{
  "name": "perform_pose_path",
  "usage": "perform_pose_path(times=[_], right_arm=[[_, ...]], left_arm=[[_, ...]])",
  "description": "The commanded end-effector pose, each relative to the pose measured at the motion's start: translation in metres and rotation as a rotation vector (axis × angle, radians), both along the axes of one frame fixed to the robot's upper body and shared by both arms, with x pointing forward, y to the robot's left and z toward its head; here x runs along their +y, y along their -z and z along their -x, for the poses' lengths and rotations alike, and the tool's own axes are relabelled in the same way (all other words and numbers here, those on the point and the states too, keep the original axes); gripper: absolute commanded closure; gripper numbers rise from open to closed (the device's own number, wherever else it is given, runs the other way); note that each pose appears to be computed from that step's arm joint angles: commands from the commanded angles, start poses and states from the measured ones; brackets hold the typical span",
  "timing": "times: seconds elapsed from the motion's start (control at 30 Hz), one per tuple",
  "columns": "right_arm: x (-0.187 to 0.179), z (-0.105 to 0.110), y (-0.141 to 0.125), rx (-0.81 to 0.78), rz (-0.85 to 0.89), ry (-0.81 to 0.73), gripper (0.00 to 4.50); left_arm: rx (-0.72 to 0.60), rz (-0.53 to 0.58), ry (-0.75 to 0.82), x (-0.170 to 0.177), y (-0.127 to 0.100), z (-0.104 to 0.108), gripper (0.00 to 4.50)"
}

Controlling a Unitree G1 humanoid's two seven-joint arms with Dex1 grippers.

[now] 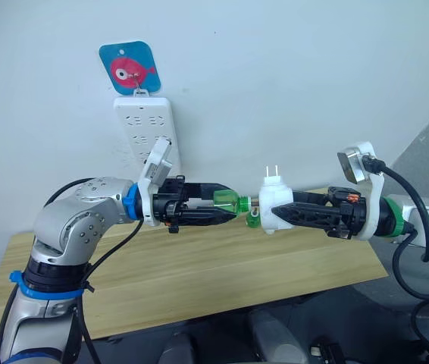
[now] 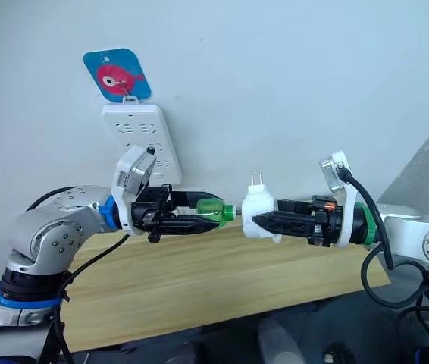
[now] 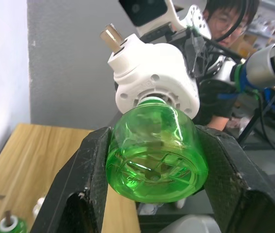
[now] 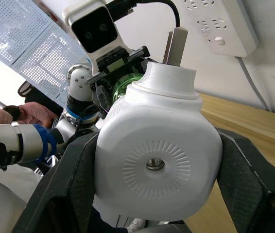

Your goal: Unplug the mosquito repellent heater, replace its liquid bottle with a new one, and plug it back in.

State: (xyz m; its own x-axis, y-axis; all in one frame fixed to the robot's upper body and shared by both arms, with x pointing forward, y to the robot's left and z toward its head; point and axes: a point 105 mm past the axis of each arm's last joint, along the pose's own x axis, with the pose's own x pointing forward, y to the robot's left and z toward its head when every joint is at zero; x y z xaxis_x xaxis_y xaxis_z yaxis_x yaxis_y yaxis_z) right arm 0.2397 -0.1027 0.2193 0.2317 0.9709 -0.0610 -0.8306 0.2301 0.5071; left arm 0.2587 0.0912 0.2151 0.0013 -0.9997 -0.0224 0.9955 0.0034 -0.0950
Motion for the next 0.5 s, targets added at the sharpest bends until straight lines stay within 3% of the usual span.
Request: perform_pose_path(times=[0.03, 0.23, 0.5], right_arm=[[-0.0002, 0.0005, -0.0100, -0.030, -0.037, 0.002, 1.45], [-0.0019, -0.0038, -0.0098, -0.018, -0.055, 0.029, 1.45], [0.0028, -0.0017, -0.0114, -0.019, -0.066, 0.012, 1.45]], left_arm=[[-0.044, 0.003, 0.043, -0.0029, -0.0075, 0.0095, 2.20], [-0.052, -0.014, 0.027, -0.0011, -0.0021, 0.0087, 2.20], [-0.055, 0.046, 0.003, -0.0109, -0.0073, 0.0037, 2.20]])
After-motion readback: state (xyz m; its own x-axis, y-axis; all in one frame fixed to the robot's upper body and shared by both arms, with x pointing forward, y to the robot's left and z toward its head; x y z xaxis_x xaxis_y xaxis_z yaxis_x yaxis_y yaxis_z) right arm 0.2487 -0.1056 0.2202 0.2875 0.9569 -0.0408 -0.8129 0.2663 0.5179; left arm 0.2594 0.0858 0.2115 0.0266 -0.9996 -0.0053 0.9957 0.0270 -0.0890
